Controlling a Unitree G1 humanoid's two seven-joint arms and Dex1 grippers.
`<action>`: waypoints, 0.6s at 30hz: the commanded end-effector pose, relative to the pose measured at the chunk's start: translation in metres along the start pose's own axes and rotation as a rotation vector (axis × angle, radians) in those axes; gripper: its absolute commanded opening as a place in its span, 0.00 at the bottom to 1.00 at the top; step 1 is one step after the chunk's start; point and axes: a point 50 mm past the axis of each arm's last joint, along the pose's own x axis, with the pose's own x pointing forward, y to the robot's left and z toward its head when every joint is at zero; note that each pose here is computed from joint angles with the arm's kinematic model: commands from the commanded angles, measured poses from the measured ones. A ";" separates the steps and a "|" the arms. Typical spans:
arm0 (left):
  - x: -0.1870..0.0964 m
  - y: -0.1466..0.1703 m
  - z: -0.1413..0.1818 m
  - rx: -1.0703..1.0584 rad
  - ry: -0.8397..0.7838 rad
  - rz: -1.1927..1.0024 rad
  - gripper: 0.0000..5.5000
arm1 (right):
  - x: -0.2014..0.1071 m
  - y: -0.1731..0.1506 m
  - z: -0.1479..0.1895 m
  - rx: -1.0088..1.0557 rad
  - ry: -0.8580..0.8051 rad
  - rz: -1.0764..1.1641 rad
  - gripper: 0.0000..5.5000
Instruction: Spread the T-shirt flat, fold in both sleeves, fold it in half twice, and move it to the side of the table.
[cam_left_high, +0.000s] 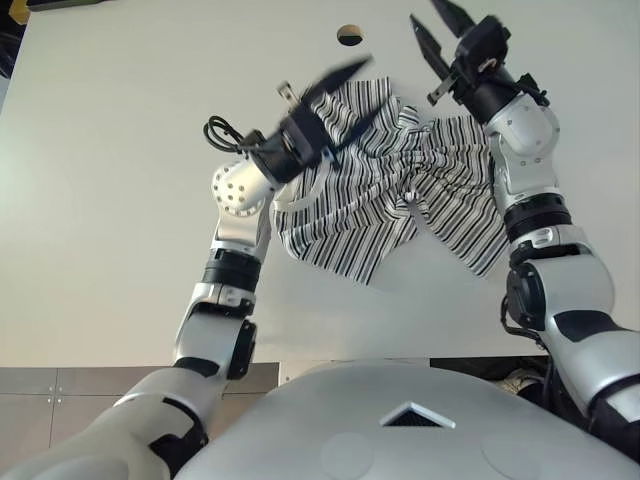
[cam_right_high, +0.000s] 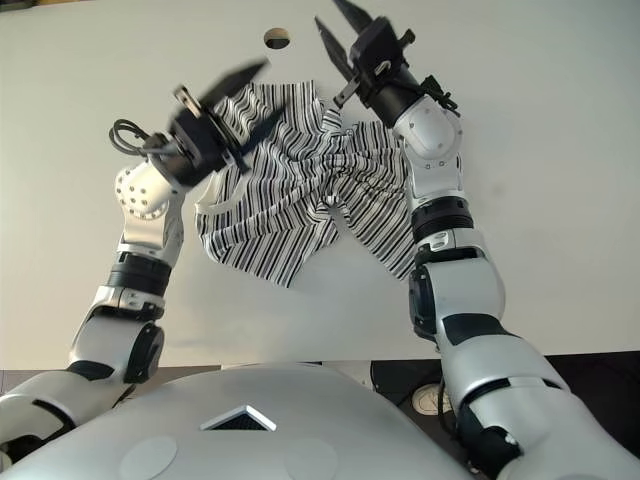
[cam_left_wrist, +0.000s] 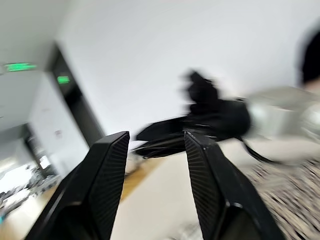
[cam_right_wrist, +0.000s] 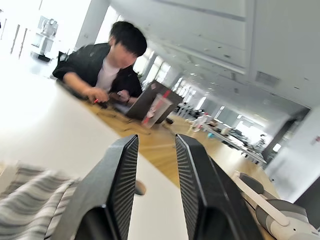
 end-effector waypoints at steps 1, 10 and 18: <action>-0.014 -0.028 -0.008 0.013 0.116 -0.204 0.37 | -0.011 0.002 -0.015 -0.072 0.130 0.115 0.25; -0.048 -0.046 -0.038 0.309 0.452 -0.463 0.37 | -0.010 0.033 -0.037 -0.181 0.323 0.350 0.25; -0.121 -0.077 -0.048 0.381 0.715 -0.898 0.37 | 0.006 0.018 -0.039 -0.381 0.450 0.385 0.25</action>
